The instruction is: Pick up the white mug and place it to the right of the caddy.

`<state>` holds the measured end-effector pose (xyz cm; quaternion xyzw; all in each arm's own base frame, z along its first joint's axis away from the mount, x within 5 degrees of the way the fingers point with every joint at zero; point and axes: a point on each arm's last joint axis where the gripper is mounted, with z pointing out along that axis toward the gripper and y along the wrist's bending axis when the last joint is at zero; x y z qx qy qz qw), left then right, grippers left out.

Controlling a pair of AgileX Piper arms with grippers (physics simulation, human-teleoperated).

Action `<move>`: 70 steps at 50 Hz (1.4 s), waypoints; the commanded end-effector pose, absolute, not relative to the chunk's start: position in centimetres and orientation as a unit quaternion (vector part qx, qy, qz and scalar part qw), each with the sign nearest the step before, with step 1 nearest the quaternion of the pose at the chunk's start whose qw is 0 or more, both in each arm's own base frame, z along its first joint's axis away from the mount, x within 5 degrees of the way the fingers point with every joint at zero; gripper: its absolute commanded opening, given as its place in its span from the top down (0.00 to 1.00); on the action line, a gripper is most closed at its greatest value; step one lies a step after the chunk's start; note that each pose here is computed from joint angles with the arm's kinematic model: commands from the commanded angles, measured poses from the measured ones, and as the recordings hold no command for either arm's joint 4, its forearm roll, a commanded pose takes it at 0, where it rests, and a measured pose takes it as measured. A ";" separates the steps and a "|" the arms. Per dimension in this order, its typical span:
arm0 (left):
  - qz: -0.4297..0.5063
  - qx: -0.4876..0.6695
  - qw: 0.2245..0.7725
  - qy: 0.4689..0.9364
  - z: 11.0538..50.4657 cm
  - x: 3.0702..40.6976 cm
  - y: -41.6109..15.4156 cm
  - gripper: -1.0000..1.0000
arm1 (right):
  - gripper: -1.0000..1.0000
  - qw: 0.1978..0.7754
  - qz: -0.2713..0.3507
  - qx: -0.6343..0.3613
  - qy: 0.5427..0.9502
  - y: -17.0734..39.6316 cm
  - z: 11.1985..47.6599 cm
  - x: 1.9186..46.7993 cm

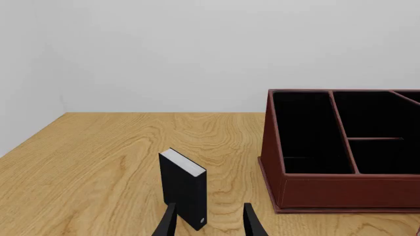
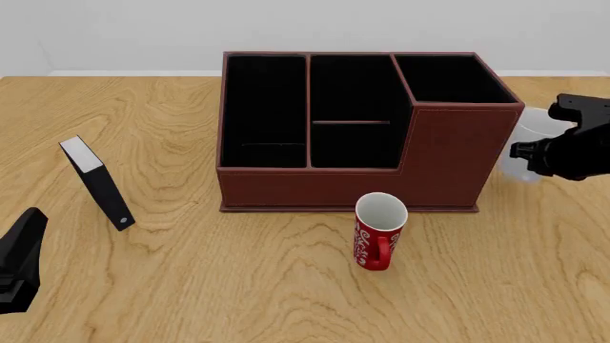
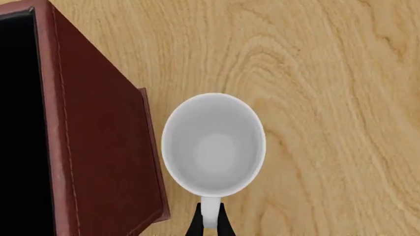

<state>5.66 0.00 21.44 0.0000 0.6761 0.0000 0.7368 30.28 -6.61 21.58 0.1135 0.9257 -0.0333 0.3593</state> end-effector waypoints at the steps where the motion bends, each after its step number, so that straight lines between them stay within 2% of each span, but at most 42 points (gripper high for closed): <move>1: 0.000 0.000 0.737 0.676 21.4 5.7 0.0 0.00 | 1.00 0.357 -0.032 0.115 0.927 -6.6 20.7 30.4; 44: 0.000 0.000 0.737 0.676 21.4 5.7 0.0 0.00 | 1.00 0.333 -0.028 0.122 0.935 -6.6 17.0 30.5; 70: 0.000 0.000 0.737 0.676 21.4 5.7 0.0 0.00 | 1.00 0.328 -0.032 0.131 0.935 -7.3 16.5 30.2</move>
